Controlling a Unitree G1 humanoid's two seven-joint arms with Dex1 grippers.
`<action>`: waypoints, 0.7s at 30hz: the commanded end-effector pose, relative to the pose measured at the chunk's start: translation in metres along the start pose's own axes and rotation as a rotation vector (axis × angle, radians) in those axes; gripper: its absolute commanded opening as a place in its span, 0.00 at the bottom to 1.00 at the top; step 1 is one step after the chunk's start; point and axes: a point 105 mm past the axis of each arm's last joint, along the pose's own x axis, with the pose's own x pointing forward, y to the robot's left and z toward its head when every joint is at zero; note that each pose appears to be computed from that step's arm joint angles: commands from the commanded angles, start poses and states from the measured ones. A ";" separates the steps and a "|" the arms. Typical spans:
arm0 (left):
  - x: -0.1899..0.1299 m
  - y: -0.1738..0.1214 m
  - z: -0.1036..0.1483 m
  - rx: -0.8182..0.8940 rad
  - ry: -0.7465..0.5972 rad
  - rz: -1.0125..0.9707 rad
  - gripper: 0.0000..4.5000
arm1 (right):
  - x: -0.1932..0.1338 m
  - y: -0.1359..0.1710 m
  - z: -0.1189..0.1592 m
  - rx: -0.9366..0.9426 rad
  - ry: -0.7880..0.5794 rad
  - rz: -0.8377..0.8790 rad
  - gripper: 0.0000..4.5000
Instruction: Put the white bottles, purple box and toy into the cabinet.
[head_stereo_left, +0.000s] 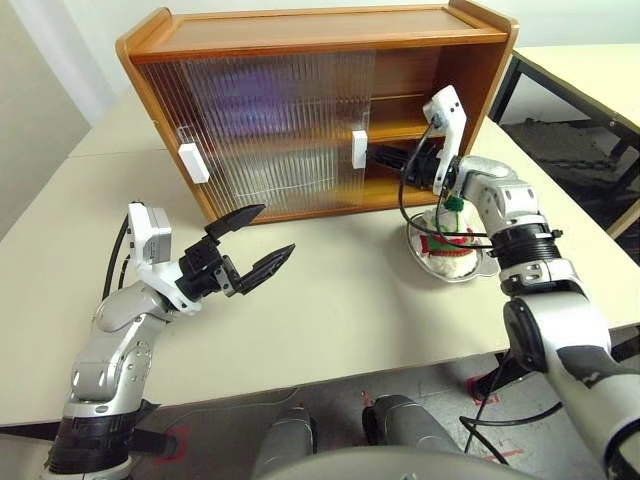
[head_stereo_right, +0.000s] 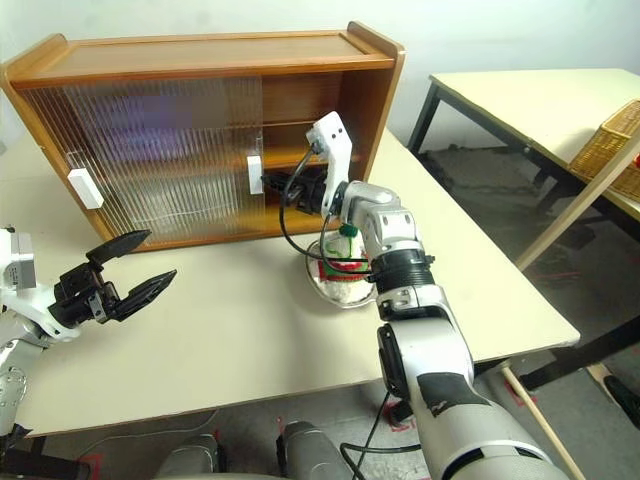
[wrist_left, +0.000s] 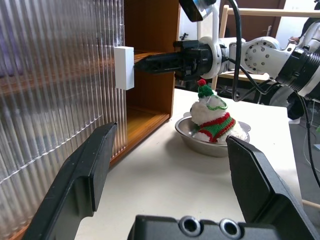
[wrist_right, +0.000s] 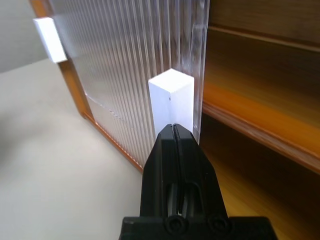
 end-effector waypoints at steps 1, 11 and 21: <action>-0.001 -0.001 -0.003 0.006 0.011 -0.005 1.00 | 0.001 0.003 0.004 0.004 -0.010 0.018 0.01; -0.002 0.000 -0.003 0.008 0.017 0.003 1.00 | 0.020 0.018 0.013 0.009 -0.041 0.070 0.01; -0.002 0.000 -0.005 0.007 0.016 0.010 1.00 | 0.015 0.011 0.014 -0.006 -0.030 0.045 0.01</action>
